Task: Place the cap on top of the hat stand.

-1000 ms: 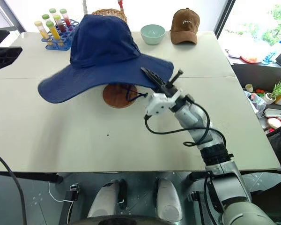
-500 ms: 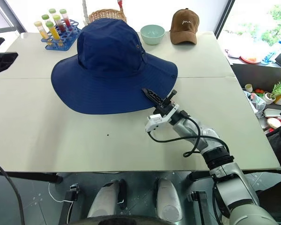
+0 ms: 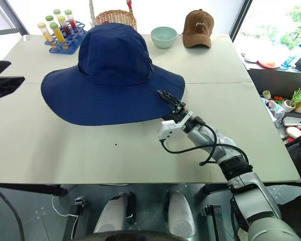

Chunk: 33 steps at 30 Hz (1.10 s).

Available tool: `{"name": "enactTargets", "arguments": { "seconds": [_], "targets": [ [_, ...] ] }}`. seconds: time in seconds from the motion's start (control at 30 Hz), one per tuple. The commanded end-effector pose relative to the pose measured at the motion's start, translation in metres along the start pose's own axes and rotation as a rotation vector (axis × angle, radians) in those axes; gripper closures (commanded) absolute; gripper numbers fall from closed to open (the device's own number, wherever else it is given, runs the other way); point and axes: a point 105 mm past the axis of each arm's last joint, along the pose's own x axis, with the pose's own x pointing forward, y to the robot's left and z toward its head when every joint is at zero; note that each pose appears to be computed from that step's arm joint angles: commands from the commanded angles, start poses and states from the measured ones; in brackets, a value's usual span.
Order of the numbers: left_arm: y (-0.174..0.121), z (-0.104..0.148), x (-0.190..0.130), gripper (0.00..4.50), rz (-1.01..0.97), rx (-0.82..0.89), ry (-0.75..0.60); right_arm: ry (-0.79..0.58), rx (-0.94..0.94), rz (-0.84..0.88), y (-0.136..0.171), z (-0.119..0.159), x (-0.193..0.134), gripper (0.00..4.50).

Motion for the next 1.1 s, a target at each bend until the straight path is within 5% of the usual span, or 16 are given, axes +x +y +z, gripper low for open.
{"name": "enactTargets", "arguments": {
  "seconds": [0.03, 0.3, 0.53, 0.7, 0.77, 0.9, 1.1],
  "targets": [
    [-0.003, 0.011, -0.006, 0.00, 0.010, 0.069, -0.025, -0.068, 0.002, -0.005, -0.022, 0.012, -0.011, 0.58],
    [-0.001, 0.005, -0.004, 0.00, 0.001, 0.071, -0.014, -0.066, -0.017, 0.168, -0.034, 0.007, -0.058, 0.58],
    [0.005, 0.004, -0.005, 0.00, 0.000, 0.082, -0.005, 0.166, 0.128, 0.369, -0.085, -0.041, -0.087, 0.58],
    [0.010, 0.006, -0.005, 0.00, 0.004, 0.097, -0.009, 0.315, 0.766, 0.325, -0.145, -0.075, -0.090, 0.58],
    [0.012, 0.006, -0.006, 0.00, 0.010, 0.109, -0.003, 0.314, 0.912, 0.376, -0.159, -0.081, -0.094, 0.02],
    [0.011, 0.010, -0.010, 0.00, 0.016, 0.133, 0.003, 0.225, 1.111, 0.495, -0.192, -0.069, -0.093, 0.02],
    [0.013, 0.023, -0.024, 0.00, 0.052, 0.169, 0.000, 0.242, 1.107, 0.573, -0.205, -0.074, -0.090, 0.02]
  ]
}}
